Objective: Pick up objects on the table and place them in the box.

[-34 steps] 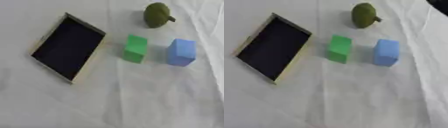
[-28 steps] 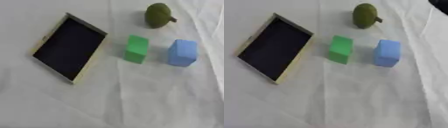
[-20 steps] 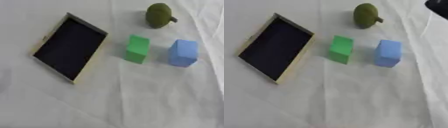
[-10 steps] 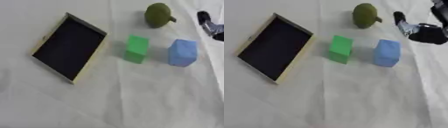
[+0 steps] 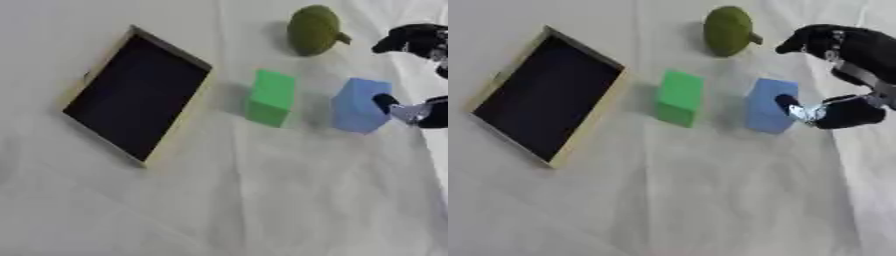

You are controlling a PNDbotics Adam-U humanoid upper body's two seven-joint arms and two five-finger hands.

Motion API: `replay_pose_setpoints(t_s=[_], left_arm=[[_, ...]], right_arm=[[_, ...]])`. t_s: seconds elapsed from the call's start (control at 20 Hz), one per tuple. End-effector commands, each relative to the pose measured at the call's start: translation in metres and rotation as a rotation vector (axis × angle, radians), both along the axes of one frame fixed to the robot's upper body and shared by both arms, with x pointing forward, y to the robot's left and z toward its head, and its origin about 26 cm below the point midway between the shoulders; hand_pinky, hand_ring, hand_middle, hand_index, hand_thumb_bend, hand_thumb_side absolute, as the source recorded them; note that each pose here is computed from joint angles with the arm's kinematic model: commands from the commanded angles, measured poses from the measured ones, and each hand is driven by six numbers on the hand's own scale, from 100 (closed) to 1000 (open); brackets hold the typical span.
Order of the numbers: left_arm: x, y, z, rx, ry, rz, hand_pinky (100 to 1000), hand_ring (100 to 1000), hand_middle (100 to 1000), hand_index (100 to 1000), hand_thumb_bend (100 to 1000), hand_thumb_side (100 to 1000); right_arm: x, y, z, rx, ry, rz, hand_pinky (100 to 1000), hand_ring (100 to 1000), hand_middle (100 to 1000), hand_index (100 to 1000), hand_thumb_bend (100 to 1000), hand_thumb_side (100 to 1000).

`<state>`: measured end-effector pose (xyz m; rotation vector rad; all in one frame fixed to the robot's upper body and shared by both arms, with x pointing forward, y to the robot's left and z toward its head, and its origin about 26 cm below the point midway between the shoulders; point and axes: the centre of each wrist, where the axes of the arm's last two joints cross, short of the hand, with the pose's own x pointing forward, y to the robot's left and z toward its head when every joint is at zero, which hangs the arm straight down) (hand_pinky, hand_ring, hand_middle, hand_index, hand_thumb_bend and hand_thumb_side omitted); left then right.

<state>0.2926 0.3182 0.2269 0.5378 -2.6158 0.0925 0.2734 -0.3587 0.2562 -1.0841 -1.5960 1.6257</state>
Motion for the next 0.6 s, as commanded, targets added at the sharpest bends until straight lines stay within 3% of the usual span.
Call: replay_pose_setpoints(t_s=[0.05, 0.1, 0.2, 0.45, 0.6], left_arm=[[-0.0034, 0.0032, 0.0090, 0.040, -0.017, 0.012, 757, 778, 781, 834, 314, 792], [-0.0034, 0.0032, 0.0090, 0.040, -0.017, 0.012, 757, 778, 781, 834, 314, 792], [-0.0033, 0.0030, 0.0092, 0.042, -0.017, 0.010, 757, 779, 781, 834, 313, 793], [-0.0032, 0.0023, 0.0089, 0.043, -0.012, 0.006, 757, 779, 782, 834, 313, 794], [-0.0029, 0.0016, 0.0089, 0.041, -0.012, 0.001, 756, 782, 782, 834, 312, 796]], right_arm=[[-0.0030, 0.0006, 0.0134, -0.028, 0.009, 0.010, 914, 965, 847, 908, 305, 675], [-0.0031, 0.0003, 0.0147, -0.023, 0.012, 0.008, 919, 970, 848, 912, 360, 752], [-0.0032, -0.0002, 0.0162, -0.023, 0.014, 0.001, 923, 976, 847, 919, 415, 819], [-0.0030, 0.0005, 0.0167, -0.025, 0.006, -0.029, 926, 980, 835, 917, 417, 817], [-0.0025, 0.0018, 0.0171, -0.033, 0.000, -0.051, 929, 986, 837, 919, 388, 761]])
